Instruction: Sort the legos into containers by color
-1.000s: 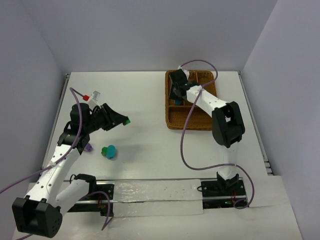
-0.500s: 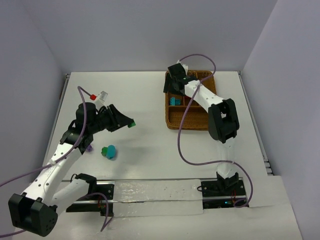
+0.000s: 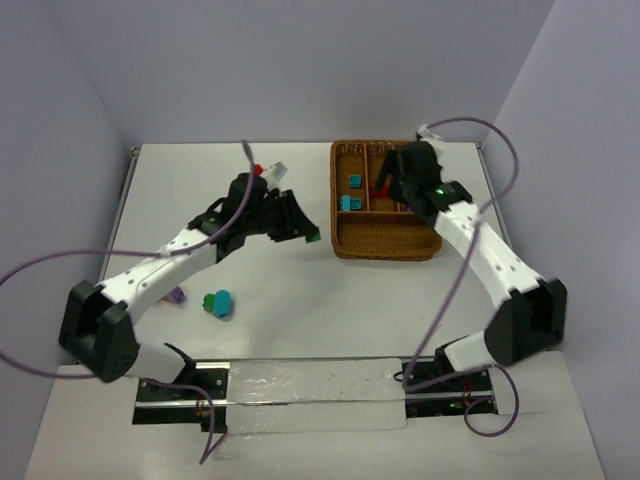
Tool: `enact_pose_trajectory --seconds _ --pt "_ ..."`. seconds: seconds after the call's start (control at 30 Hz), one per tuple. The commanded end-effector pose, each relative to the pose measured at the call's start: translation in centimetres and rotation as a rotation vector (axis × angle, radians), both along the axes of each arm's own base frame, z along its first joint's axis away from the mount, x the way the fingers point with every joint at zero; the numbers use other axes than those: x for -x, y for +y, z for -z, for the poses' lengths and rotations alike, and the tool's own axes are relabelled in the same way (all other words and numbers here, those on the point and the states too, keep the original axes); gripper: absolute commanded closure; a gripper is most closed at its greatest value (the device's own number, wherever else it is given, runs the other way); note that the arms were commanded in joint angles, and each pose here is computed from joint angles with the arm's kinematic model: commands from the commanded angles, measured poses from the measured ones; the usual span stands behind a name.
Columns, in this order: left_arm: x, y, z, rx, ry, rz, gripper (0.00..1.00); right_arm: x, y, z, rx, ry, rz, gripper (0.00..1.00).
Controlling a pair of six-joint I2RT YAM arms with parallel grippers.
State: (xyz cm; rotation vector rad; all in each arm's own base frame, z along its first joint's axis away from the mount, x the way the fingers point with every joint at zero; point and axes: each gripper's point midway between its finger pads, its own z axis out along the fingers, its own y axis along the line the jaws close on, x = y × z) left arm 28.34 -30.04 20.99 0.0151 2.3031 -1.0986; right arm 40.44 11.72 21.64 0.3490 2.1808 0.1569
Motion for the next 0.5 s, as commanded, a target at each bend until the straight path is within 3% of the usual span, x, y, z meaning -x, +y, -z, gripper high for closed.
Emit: enact_pose_trajectory --seconds 0.0,0.13,0.33,0.47 --pt "-3.6 -5.8 -2.0 -0.004 -0.107 0.035 1.00 4.9 -5.5 0.7 -0.034 -0.030 0.151 0.12" --pt "-6.3 -9.7 2.6 -0.094 -0.063 0.041 1.00 8.4 -7.0 1.0 -0.082 -0.071 0.211 0.12" --pt "-9.3 -13.2 5.0 -0.157 -0.077 0.014 0.98 11.2 -7.7 0.0 -0.133 -0.149 0.221 0.12" --pt "-10.2 -14.6 7.6 -0.246 -0.057 0.009 0.56 12.1 -8.4 -1.3 -0.116 -0.182 0.230 0.12"
